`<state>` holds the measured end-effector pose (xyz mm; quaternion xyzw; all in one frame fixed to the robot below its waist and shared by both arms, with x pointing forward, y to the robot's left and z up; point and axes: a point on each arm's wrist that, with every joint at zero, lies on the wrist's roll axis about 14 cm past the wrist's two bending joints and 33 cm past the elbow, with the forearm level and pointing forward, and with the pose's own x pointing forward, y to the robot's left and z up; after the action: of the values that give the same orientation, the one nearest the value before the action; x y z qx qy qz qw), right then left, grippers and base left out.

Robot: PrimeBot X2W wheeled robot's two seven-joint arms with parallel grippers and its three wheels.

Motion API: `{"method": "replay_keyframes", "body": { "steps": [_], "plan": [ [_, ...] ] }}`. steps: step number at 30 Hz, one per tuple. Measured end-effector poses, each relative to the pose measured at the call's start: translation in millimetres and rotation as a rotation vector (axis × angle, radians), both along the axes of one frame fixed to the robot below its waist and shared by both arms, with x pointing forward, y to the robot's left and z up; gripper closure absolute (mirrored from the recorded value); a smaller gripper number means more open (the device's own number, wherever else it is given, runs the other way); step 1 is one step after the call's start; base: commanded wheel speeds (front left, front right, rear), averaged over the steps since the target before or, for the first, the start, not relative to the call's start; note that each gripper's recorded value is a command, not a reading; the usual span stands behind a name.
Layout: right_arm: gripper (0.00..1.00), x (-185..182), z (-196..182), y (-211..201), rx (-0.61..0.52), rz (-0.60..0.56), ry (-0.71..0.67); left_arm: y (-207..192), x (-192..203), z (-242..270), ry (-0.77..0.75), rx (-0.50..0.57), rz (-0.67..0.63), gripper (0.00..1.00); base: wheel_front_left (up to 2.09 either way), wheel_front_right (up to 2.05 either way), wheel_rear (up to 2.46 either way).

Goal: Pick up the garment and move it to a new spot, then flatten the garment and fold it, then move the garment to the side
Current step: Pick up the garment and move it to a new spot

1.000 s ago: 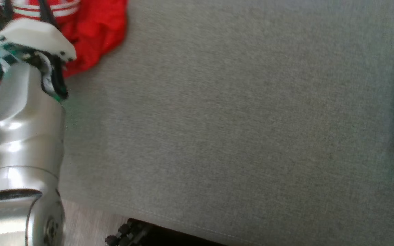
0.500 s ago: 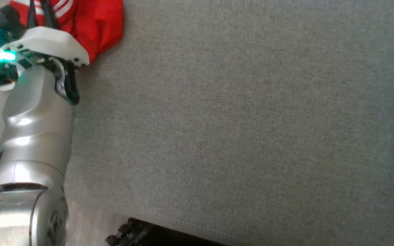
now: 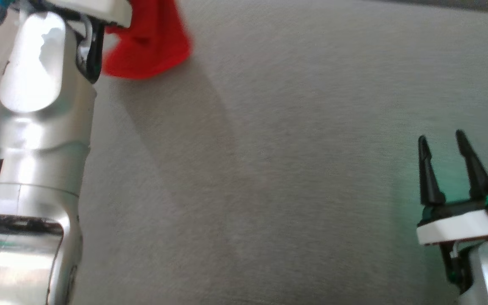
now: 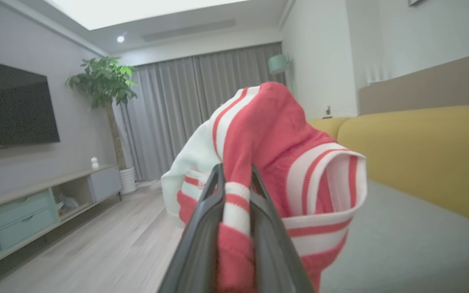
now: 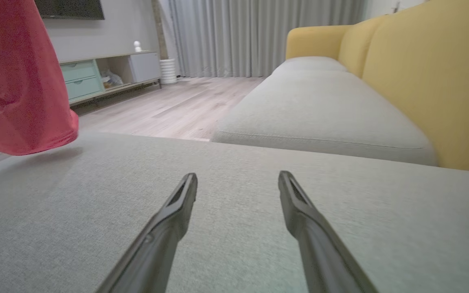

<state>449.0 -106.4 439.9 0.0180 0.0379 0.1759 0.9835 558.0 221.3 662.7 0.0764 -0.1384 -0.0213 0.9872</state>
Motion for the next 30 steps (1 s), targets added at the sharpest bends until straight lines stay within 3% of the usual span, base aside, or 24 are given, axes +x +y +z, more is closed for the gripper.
{"method": "replay_keyframes", "body": {
  "steps": [7, 12, 16, 22, 23, 24, 27, 30],
  "plan": [
    [0.0, -41, 33, -55, 0.021, -0.189, -0.059, -123, -8, 77, -0.171, -0.046, -0.296, 1.0, 0.0, 0.0, 0.0],
    [0.0, -69, 42, -88, 0.026, -0.306, -0.074, -208, -18, 87, -0.178, -0.109, -0.502, 1.0, 0.0, 0.0, 0.0],
    [0.0, -94, 38, -114, 0.026, -0.398, -0.052, -267, -30, 26, -0.04, -0.135, -0.642, 1.0, 0.0, 0.0, 0.0],
    [0.0, -112, 30, -132, 0.025, -0.477, -0.02, -329, -104, -156, 0.395, -0.142, -0.83, 1.0, 0.0, 0.0, 0.0],
    [0.0, -113, 28, -133, 0.032, -0.482, -0.012, -333, -122, -182, 0.468, -0.15, -0.851, 0.61, 0.0, 0.0, 0.0],
    [0.0, -114, 27, -134, 0.039, -0.487, -0.008, -333, -139, -203, 0.532, -0.157, -0.864, 0.0, 0.0, 0.0, 0.0],
    [0.0, -116, 27, -133, 0.049, -0.487, -0.01, -324, -177, -242, 0.657, -0.181, -0.865, 0.0, 0.0, 0.0, 0.0],
    [0.0, -124, 21, -128, 0.058, -0.479, 0.008, -307, -188, -243, 0.662, -0.229, -0.785, 0.0, 0.0, 0.0, 0.0]
  ]
}}
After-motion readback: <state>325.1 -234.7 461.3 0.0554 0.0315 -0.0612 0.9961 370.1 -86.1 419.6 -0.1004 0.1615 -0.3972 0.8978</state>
